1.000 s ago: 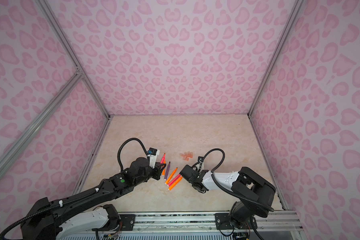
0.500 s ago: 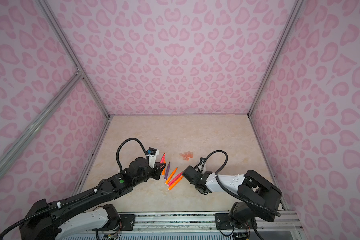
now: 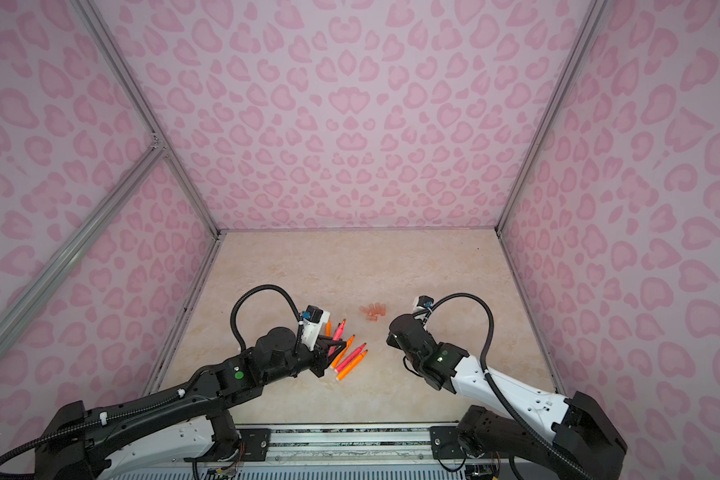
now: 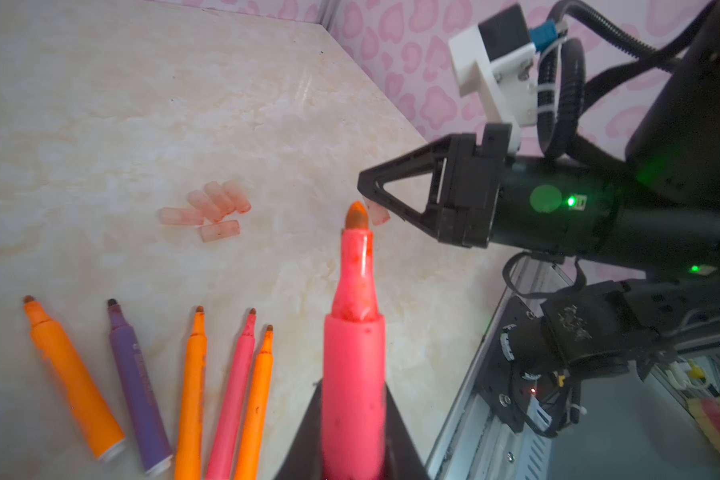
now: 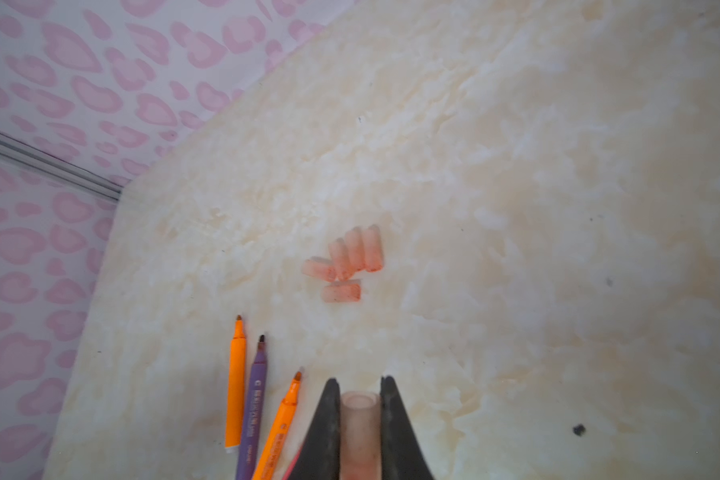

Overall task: Insert the pens into the pen caps
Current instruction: 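Close the right gripper on the pink cap and lift it toward the marker, then bring the held cap over the pink marker tip held upright by the left gripper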

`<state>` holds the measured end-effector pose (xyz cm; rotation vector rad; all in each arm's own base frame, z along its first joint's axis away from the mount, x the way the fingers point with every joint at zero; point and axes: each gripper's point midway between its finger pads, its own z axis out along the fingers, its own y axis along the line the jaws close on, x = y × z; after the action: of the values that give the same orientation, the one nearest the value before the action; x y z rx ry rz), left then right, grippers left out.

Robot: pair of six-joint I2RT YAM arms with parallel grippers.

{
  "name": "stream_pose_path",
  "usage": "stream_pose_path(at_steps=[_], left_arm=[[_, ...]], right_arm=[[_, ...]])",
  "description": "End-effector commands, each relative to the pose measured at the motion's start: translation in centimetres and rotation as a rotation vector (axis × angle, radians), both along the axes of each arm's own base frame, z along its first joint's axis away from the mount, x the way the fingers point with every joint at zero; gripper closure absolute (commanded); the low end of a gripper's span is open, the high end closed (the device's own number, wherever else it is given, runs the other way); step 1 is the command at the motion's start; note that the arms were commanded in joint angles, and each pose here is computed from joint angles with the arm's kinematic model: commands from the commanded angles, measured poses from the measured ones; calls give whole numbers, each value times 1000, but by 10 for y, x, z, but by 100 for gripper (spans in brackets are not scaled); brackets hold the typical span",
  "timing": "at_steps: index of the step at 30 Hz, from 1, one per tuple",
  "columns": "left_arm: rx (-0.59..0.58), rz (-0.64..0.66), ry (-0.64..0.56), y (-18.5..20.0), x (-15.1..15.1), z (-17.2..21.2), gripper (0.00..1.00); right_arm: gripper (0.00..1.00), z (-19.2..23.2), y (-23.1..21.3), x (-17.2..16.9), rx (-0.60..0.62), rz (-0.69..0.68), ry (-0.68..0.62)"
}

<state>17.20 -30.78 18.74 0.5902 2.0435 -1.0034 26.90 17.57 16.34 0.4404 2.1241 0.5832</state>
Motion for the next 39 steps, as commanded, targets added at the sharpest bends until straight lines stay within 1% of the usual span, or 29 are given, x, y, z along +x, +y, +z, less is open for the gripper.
stream_pose_path(at_steps=[1, 4, 7, 12, 16, 25, 35, 39], left_arm=[[-88, -16, -37, -17, -1, 25, 97], [-109, -34, -32, -26, -4, 30, 97], [-138, -51, -33, -34, -8, 35, 97], [-165, -55, -21, -43, -7, 33, 97], [-176, -44, -14, -48, -3, 32, 97], [-196, -80, 1, -65, -4, 37, 97], [-203, -84, -5, -70, -2, 42, 97], [-203, -89, -5, -71, -2, 42, 97]], right_arm=[[90, 38, 3, 4, 96, 3, -109], [90, 64, 4, 0, 202, 20, -202], [90, 80, 3, -4, 294, 23, -260], [90, 104, 12, -12, 381, 69, -330], [91, 119, 20, -20, 419, 103, -362], [89, 129, 29, -26, 496, 140, -413], [91, 132, 30, -26, 507, 141, -435], [91, 125, 32, -25, 493, 137, -422]])
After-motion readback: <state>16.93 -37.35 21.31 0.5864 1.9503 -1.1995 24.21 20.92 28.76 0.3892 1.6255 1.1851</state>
